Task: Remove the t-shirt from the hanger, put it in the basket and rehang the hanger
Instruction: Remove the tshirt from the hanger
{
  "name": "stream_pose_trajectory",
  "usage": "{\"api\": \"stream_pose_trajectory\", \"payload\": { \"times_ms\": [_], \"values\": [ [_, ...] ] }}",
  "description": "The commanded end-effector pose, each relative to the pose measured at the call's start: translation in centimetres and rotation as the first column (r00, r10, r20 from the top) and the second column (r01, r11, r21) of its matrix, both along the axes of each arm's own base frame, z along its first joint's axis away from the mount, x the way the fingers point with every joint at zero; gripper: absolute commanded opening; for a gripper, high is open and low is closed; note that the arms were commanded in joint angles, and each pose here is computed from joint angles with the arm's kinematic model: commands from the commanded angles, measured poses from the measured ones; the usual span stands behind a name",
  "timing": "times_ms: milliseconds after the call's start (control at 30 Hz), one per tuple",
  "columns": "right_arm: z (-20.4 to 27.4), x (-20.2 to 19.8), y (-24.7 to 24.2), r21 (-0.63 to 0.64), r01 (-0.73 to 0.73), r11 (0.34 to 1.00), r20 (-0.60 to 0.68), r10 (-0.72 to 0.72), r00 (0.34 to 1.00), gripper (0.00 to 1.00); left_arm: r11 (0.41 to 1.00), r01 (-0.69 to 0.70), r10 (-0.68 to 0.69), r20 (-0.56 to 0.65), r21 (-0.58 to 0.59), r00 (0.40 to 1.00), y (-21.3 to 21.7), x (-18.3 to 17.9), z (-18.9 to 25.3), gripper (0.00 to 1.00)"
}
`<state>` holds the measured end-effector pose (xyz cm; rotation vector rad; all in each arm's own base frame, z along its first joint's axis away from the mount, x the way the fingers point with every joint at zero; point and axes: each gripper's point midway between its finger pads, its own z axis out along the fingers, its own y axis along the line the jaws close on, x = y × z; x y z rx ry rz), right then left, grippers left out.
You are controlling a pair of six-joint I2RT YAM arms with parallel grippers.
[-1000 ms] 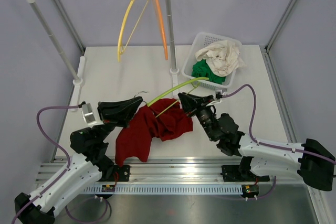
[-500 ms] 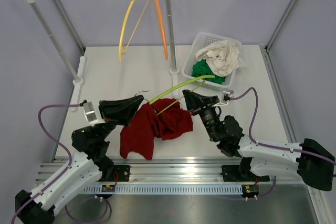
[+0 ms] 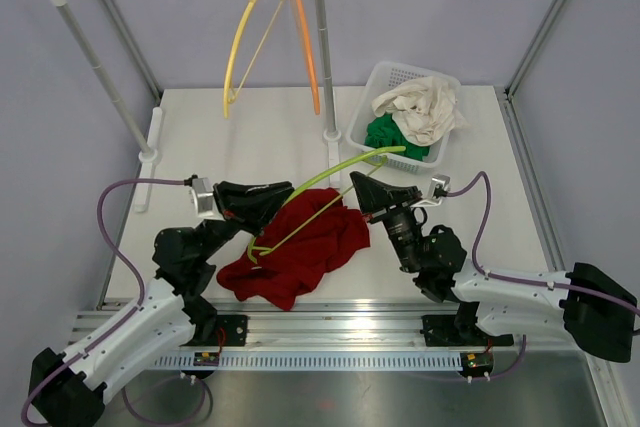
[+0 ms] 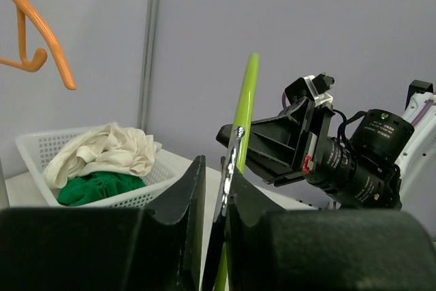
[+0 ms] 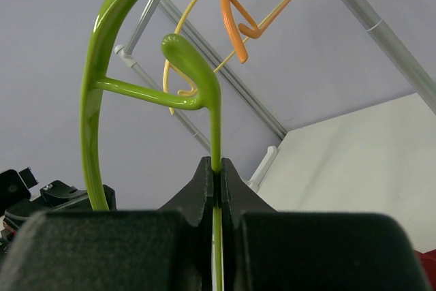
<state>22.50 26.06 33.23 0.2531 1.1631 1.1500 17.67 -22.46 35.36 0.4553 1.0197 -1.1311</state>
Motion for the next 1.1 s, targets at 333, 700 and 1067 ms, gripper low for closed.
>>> {"api": "stream_pose_trajectory", "payload": {
  "times_ms": [333,700,1067],
  "values": [
    [3.7,-0.8,-1.7,0.201,-0.013,0.979,0.053,0.002,0.999,0.0,0.999,0.012,-0.01,0.066,-0.03,0.998,0.5,-1.1,2.4,0.0],
    [1.2,-0.6,-1.1,0.031,0.014,0.999,0.046,-0.016,0.999,0.23,0.995,-0.001,0.009,0.075,-0.101,0.997,1.1,-1.0,5.4,0.0],
    [-0.2,-1.1,-0.3,-0.137,0.001,0.991,0.077,0.01,0.997,0.93,0.985,-0.117,0.122,0.039,-0.127,0.992,2.6,0.4,7.5,0.0]
  ]
}}
